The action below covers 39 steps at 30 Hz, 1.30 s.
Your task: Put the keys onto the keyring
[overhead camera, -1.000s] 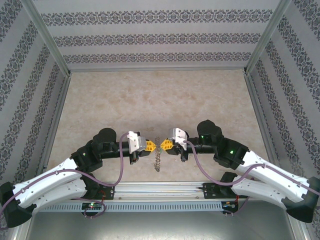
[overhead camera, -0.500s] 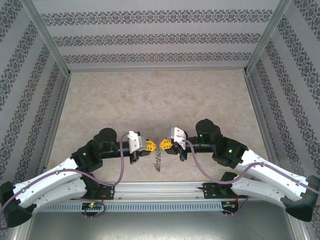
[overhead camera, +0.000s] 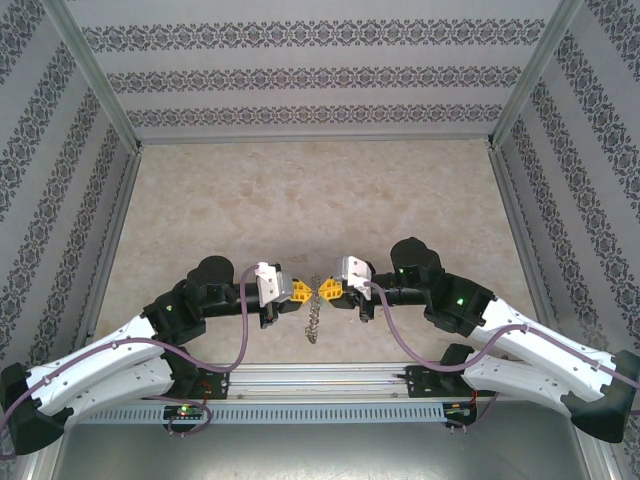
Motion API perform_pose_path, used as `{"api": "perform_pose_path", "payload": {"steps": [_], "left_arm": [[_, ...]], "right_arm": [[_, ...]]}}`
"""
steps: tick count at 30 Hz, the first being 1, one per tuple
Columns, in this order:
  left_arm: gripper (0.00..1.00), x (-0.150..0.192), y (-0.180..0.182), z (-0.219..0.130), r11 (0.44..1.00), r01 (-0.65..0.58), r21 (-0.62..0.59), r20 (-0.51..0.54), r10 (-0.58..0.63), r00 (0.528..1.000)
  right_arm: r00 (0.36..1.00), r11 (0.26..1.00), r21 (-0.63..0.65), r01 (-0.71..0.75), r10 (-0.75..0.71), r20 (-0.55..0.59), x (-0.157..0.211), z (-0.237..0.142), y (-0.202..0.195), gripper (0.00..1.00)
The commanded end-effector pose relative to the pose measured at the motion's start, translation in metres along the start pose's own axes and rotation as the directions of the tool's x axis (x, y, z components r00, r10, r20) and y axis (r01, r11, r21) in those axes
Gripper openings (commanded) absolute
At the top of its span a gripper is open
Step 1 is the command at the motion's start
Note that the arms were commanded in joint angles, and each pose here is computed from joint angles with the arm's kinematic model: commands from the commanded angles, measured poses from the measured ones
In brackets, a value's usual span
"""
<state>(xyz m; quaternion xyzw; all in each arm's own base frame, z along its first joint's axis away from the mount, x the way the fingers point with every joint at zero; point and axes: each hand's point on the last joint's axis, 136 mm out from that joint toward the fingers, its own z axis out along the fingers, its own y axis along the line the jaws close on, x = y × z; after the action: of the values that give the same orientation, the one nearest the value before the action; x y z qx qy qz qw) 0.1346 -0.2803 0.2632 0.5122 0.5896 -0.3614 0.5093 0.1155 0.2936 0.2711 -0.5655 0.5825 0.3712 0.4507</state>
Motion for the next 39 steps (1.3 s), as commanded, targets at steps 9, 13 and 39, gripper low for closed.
{"api": "perform_pose_path", "payload": {"steps": [9,13,39], "left_arm": [[0.00,-0.023,-0.003,-0.002,1.000,-0.005,0.018,0.064,0.004,0.998],[0.00,-0.028,-0.003,-0.003,1.000,-0.004,0.018,0.073,0.002,0.997],[0.00,-0.028,-0.001,-0.005,1.000,-0.017,0.001,0.072,0.017,0.997]], "right_arm": [[0.990,0.992,-0.027,0.125,-0.124,0.064,-0.013,-0.008,0.018,0.00],[0.991,0.991,-0.036,0.129,-0.127,0.051,-0.009,-0.006,0.020,0.00],[0.994,0.987,0.121,0.107,-0.110,0.023,-0.007,-0.009,-0.004,0.00]]}}
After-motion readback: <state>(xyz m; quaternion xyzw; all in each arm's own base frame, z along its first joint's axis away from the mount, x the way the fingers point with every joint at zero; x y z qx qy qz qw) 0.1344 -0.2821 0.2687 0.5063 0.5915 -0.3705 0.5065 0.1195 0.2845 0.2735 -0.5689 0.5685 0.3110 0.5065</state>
